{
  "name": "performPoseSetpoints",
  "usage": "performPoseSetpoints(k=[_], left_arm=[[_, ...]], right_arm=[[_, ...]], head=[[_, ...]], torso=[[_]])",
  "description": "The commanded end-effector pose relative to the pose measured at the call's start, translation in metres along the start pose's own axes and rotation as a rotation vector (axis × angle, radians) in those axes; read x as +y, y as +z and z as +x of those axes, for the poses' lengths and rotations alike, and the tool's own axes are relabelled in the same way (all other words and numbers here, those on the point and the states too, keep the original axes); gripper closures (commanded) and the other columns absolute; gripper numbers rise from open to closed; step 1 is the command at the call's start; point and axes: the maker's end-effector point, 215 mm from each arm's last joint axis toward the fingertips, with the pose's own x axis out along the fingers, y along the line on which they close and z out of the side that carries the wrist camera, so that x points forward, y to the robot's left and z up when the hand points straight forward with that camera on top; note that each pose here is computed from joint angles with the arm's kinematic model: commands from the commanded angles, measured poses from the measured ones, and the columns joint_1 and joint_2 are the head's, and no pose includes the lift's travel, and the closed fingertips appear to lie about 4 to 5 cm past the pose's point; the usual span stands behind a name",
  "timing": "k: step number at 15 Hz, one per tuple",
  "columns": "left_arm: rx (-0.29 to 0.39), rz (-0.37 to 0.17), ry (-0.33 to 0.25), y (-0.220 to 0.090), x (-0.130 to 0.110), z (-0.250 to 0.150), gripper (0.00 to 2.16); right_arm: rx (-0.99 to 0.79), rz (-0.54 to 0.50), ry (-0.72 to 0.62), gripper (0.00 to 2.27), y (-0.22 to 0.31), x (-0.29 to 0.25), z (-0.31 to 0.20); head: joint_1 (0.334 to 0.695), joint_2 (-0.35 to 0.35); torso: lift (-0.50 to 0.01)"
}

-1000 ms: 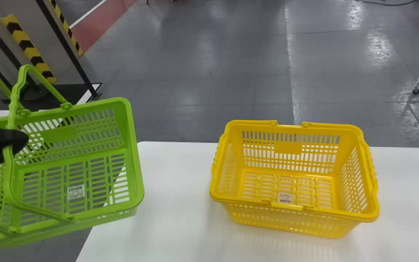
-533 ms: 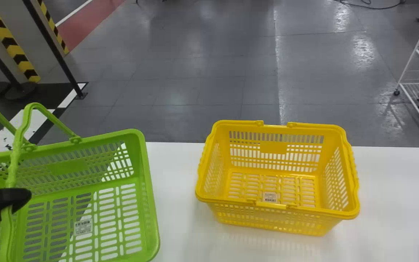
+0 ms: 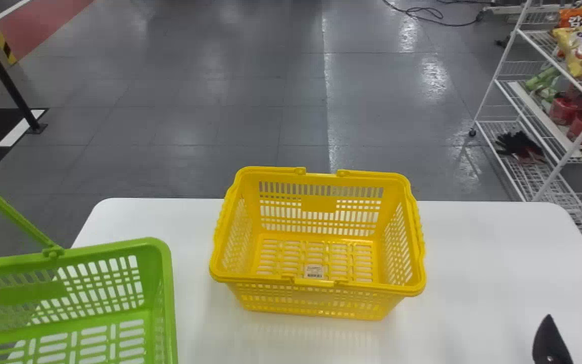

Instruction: Grasp handle with right gripper to insert into left gripper then lift and swing left to center

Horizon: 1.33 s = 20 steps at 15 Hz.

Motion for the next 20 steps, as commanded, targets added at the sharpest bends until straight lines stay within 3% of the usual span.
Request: performPoseSetpoints(k=[1,6,7,10,13,20], left_arm=[[0.059,-0.033,-0.055,-0.025,-0.01,0.019,2.14],[0.157,-0.031,-0.159,-0.07,-0.044,0.058,2.14],[0.162,-0.026,-0.174,-0.075,-0.047,0.066,2.14],[0.184,-0.036,-0.217,-0.085,-0.05,0.084,2.14],[0.199,-0.053,-0.25,-0.095,-0.048,0.105,2.14],[0.251,-0.042,-0.274,-0.114,-0.039,0.154,2.14]], right_arm=[[-0.001,-0.001,0.002,0.13,0.0,0.0,0.0],[-0.012,-0.007,-0.003,0.13,0.004,-0.005,-0.006],[-0.018,-0.006,-0.003,0.13,0.006,-0.005,-0.006],[-0.035,-0.011,0.009,0.13,0.014,-0.001,-0.01],[-0.044,-0.012,0.02,0.13,0.017,0.001,-0.015],[-0.033,-0.004,0.035,0.13,0.016,0.008,-0.021]], head=[[0.695,-0.002],[0.695,-0.168],[0.695,-0.234],[0.695,-0.31],[0.695,-0.35],[0.695,-0.35]], torso=[[-0.093],[-0.093],[-0.093],[-0.093],[-0.093],[-0.093]])
